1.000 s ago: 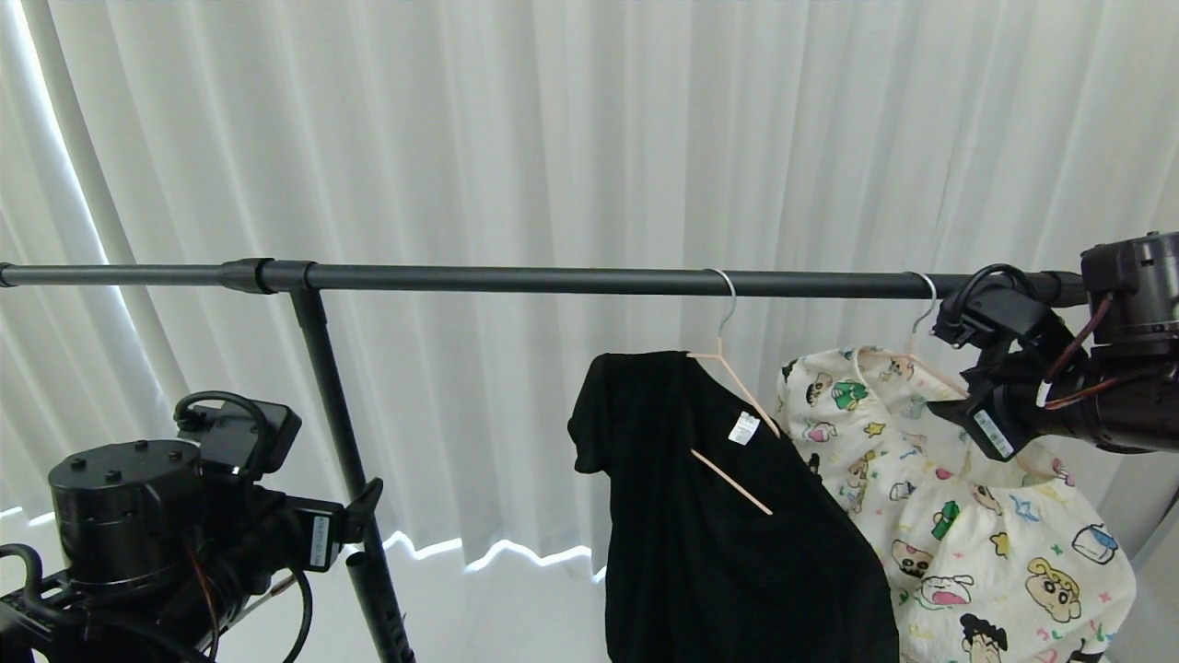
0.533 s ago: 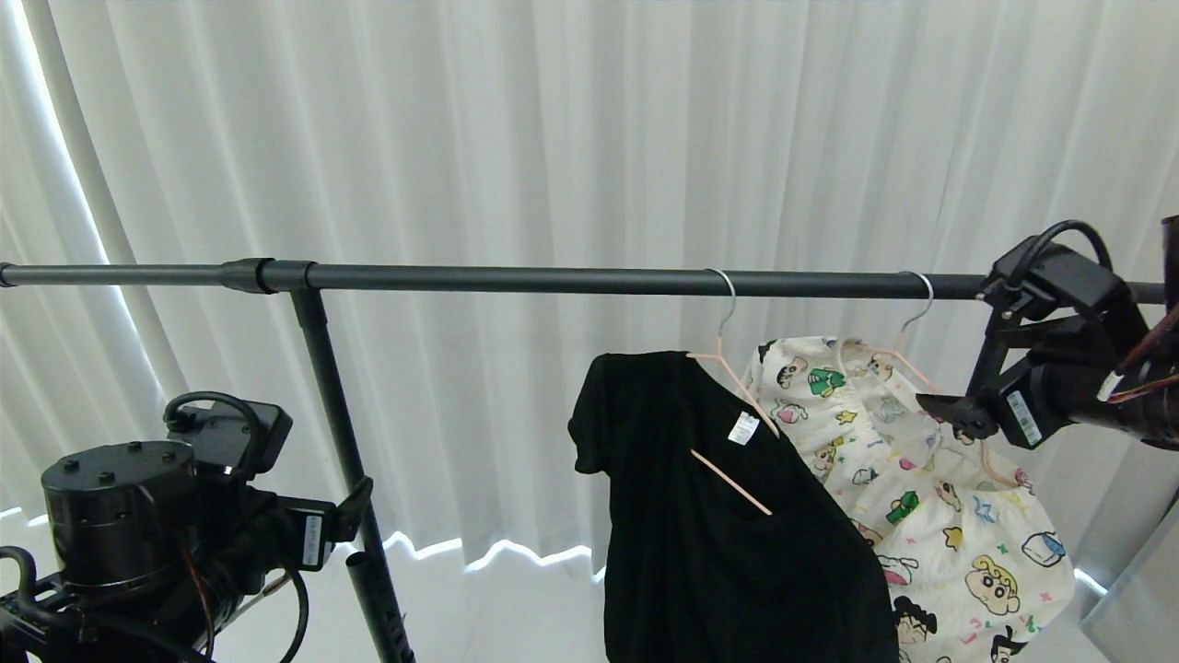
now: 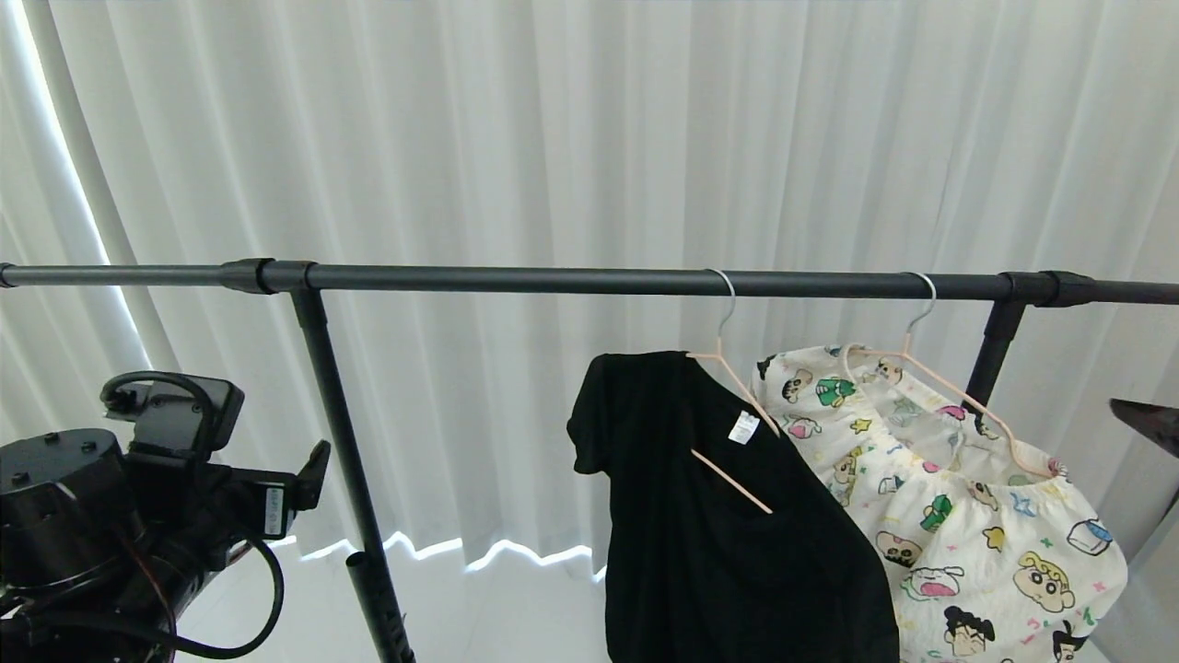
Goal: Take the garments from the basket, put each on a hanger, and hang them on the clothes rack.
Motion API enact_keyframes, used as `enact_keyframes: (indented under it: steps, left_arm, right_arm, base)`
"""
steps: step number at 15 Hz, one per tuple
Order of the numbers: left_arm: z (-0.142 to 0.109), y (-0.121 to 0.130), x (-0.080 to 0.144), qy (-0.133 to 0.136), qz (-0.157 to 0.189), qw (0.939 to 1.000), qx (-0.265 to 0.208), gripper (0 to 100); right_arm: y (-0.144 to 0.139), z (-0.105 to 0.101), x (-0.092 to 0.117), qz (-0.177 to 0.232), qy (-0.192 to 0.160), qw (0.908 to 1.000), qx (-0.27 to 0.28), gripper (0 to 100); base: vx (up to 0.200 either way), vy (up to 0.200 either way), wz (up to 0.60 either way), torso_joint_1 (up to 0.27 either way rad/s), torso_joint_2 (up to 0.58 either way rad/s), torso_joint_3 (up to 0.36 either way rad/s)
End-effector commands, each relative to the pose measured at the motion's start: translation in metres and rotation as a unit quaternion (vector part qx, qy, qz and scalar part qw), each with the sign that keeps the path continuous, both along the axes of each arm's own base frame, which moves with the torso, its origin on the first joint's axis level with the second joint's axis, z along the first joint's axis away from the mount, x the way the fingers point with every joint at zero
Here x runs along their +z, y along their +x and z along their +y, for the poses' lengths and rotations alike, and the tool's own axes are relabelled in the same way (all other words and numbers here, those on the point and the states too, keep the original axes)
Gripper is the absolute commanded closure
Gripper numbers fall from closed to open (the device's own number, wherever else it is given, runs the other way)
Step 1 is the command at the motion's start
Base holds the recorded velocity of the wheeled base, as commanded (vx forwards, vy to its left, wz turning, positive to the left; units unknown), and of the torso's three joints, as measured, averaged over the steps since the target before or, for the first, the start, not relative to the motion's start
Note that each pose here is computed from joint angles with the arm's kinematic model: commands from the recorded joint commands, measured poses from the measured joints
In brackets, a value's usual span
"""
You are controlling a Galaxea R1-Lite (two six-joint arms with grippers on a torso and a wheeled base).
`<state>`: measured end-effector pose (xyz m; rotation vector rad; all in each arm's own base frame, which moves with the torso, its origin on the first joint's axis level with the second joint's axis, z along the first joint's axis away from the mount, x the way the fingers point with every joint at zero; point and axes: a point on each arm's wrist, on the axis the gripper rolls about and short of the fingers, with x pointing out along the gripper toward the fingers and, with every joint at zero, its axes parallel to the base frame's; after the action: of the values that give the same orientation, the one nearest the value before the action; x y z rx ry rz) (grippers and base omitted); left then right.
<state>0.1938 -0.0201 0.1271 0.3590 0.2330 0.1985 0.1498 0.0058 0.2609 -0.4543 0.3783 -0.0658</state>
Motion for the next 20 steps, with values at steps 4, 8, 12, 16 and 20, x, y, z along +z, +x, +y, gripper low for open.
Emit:
enact_keyframes:
  steps: [4,8,12,16,20]
  left_arm:
    - [0.005,-0.018,-0.011,0.001,0.002,1.0,0.008,0]
    - [0.009,-0.033,-0.013,0.001,0.003,0.9999,0.013,0]
    - [0.01,-0.038,-0.014,0.0,0.005,0.9999,0.014,0]
    - [0.01,-0.038,-0.014,0.0,0.005,0.9999,0.014,0]
    - [0.01,-0.039,-0.012,-0.001,-0.001,0.9999,0.015,0]
  right_arm:
    - [-0.051,-0.018,-0.019,-0.012,-0.025,0.9975,-0.065,0]
    - [-0.066,-0.017,-0.036,-0.006,-0.026,0.9973,-0.068,0]
    - [-0.072,-0.017,-0.049,0.007,-0.022,0.9973,-0.07,0]
    - [-0.071,-0.018,-0.059,-0.005,-0.022,0.9971,-0.073,0]
    - [-0.071,-0.018,-0.068,0.005,-0.022,0.9968,-0.077,0]
  base:
    - [-0.2,0.0,0.0,0.007,0.0,-0.002]
    - [-0.2,0.0,0.0,-0.006,0.0,0.005]
    - [-0.2,0.0,0.0,0.002,0.0,0.004]
    - [-0.2,0.0,0.0,0.002,0.0,0.005]
    - [-0.2,0.0,0.0,0.001,0.0,0.0]
